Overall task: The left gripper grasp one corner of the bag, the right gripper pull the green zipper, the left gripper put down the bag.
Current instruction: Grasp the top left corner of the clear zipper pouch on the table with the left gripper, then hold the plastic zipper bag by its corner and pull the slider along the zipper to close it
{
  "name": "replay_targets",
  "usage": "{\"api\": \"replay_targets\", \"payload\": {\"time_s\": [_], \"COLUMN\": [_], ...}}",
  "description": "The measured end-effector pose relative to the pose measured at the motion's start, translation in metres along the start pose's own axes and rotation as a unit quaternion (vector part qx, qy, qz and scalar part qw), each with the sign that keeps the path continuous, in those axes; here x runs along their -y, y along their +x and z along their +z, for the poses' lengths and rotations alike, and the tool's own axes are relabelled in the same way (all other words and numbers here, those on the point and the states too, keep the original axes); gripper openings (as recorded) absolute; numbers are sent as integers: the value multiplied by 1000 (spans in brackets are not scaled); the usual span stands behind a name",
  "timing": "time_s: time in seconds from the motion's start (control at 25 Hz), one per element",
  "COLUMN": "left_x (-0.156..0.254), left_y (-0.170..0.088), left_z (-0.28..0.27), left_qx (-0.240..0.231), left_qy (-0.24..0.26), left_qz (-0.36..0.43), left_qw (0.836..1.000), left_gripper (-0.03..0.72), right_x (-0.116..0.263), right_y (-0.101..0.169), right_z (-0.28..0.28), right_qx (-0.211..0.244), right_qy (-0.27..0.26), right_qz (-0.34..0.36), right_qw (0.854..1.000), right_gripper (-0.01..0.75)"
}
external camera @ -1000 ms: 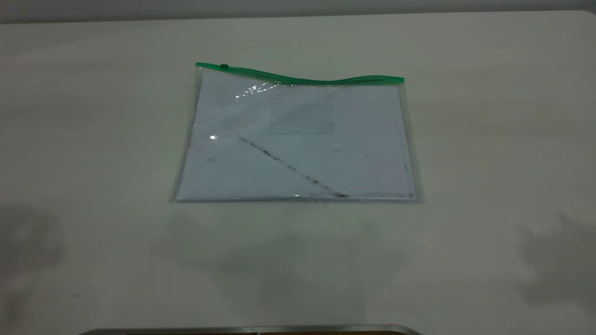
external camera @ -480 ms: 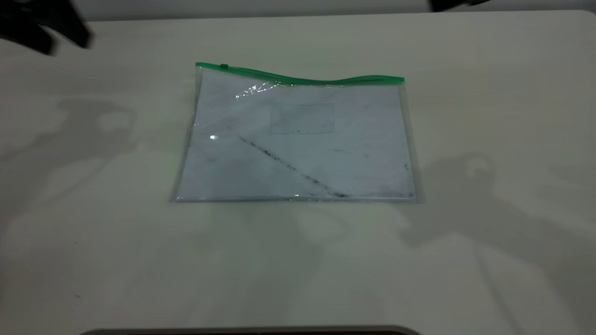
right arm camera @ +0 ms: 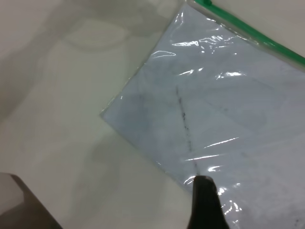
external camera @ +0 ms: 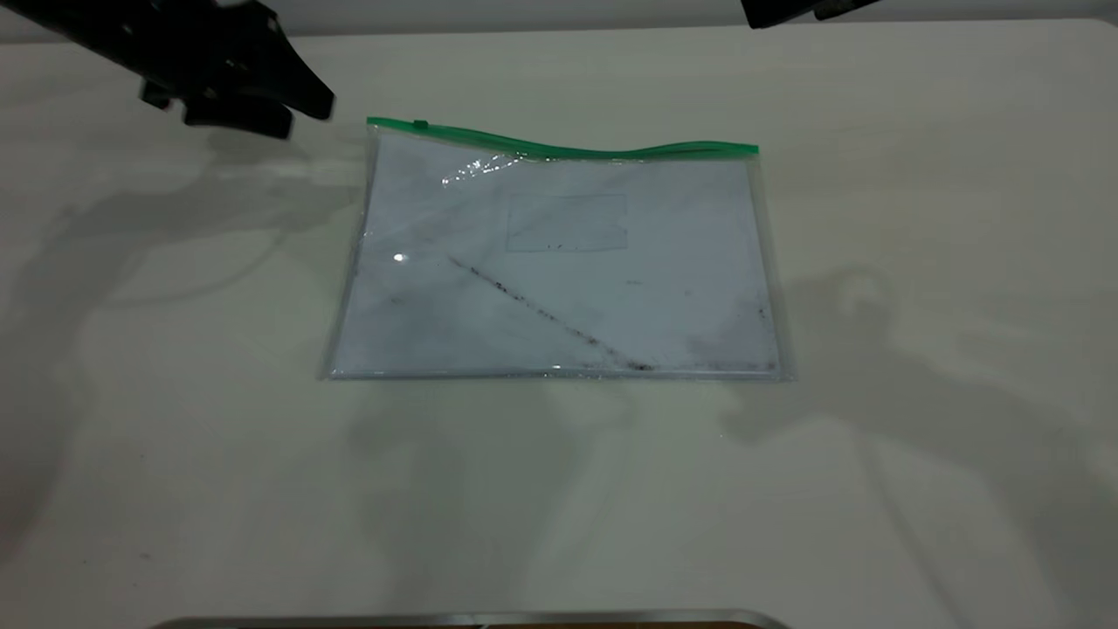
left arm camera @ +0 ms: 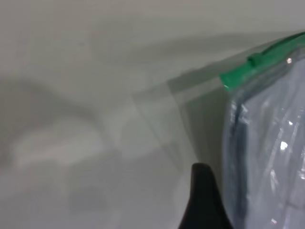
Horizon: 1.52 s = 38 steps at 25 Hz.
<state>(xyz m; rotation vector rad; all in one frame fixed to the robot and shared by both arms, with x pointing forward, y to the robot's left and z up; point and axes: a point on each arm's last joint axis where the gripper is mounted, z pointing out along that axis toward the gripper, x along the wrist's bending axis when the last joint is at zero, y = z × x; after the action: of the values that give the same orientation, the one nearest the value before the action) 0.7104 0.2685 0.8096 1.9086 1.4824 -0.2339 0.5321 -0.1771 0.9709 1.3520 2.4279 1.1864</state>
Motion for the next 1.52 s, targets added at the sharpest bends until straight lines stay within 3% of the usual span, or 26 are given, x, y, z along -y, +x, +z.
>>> {"api": "replay_targets", "payload": {"time_s": [0.44, 0.88, 1.04, 1.16, 1.24, 1.52], "left_x": [7, 17, 16, 15, 14, -17], "left_y": [8, -16, -17, -15, -17, -50], "left_z": [45, 85, 86, 86, 84, 50], "left_qx": [65, 108, 104, 93, 94, 105], "left_qy": [-3, -16, -18, -21, -22, -54], "left_qz": [19, 52, 59, 69, 91, 227], "left_qw": [998, 993, 993, 993, 991, 967], "left_gripper": [588, 569, 404, 167, 64, 51], "right_x": [0, 0, 0, -1, 0, -9], "right_y": [-1, -2, -2, -2, -1, -9], "right_z": [0, 0, 0, 0, 0, 14], "right_qx": [8, 9, 9, 8, 7, 10], "right_qy": [-2, -2, -2, -3, -3, -2], "right_qz": [-1, -1, -1, 1, 1, -12], "right_qw": [1000, 1000, 1000, 1000, 1000, 1000], "right_gripper": [553, 553, 553, 553, 548, 520]}}
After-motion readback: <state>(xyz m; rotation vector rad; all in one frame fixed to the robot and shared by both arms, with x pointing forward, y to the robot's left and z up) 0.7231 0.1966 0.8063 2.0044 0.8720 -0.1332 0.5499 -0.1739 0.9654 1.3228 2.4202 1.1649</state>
